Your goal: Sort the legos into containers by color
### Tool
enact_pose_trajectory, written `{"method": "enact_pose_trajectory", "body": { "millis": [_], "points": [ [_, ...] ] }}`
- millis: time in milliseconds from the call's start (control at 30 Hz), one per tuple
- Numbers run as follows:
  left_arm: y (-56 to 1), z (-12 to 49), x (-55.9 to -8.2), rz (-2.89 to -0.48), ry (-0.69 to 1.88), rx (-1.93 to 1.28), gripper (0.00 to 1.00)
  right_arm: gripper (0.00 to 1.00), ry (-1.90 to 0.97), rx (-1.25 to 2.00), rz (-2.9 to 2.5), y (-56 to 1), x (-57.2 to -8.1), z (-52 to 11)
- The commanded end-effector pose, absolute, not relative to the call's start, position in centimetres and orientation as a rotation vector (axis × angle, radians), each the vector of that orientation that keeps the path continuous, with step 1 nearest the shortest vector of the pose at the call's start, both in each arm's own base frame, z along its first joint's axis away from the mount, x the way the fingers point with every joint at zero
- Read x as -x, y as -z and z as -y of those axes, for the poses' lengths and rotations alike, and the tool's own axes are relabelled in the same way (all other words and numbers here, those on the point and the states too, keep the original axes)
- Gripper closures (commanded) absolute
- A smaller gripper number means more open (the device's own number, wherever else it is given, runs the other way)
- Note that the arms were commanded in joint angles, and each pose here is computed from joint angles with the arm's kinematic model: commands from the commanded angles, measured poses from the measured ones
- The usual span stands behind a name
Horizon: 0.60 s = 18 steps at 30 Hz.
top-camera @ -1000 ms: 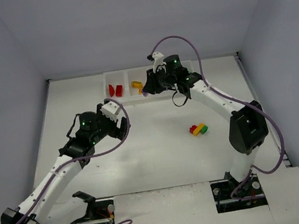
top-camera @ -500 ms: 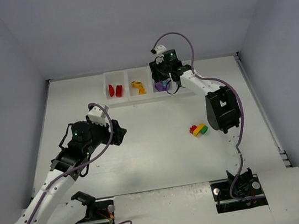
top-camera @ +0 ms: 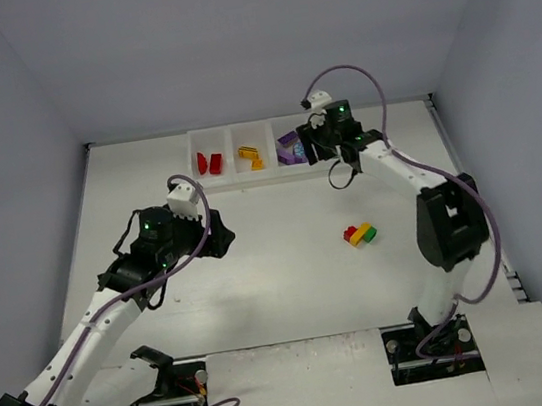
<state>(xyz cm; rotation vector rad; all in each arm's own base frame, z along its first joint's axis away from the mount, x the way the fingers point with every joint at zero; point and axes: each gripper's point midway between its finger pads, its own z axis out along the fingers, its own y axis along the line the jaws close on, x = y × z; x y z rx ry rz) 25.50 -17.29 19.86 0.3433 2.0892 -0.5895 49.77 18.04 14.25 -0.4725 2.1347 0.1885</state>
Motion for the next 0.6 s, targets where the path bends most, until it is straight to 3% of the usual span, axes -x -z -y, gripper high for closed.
{"method": "enact_pose_trajectory", "body": {
  "millis": [0,267,567],
  "points": [
    [-23.8,18.9,-26.8,-1.992,0.66,-0.366,0.26,0.42,-0.11,0.341,-2.14,-16.9,-46.6,-13.1],
    [-23.9,20.2,-27.5,-1.997,0.7,-0.414,0.26,0.4,-0.076,0.235,-2.385,-11.5,-36.0,-9.2],
    [-23.5,20.6,-27.1,-2.016,0.737,-0.423,0.26,0.47,-0.063,0.339,-2.485,-10.5,-33.3,-8.2]
  ]
}}
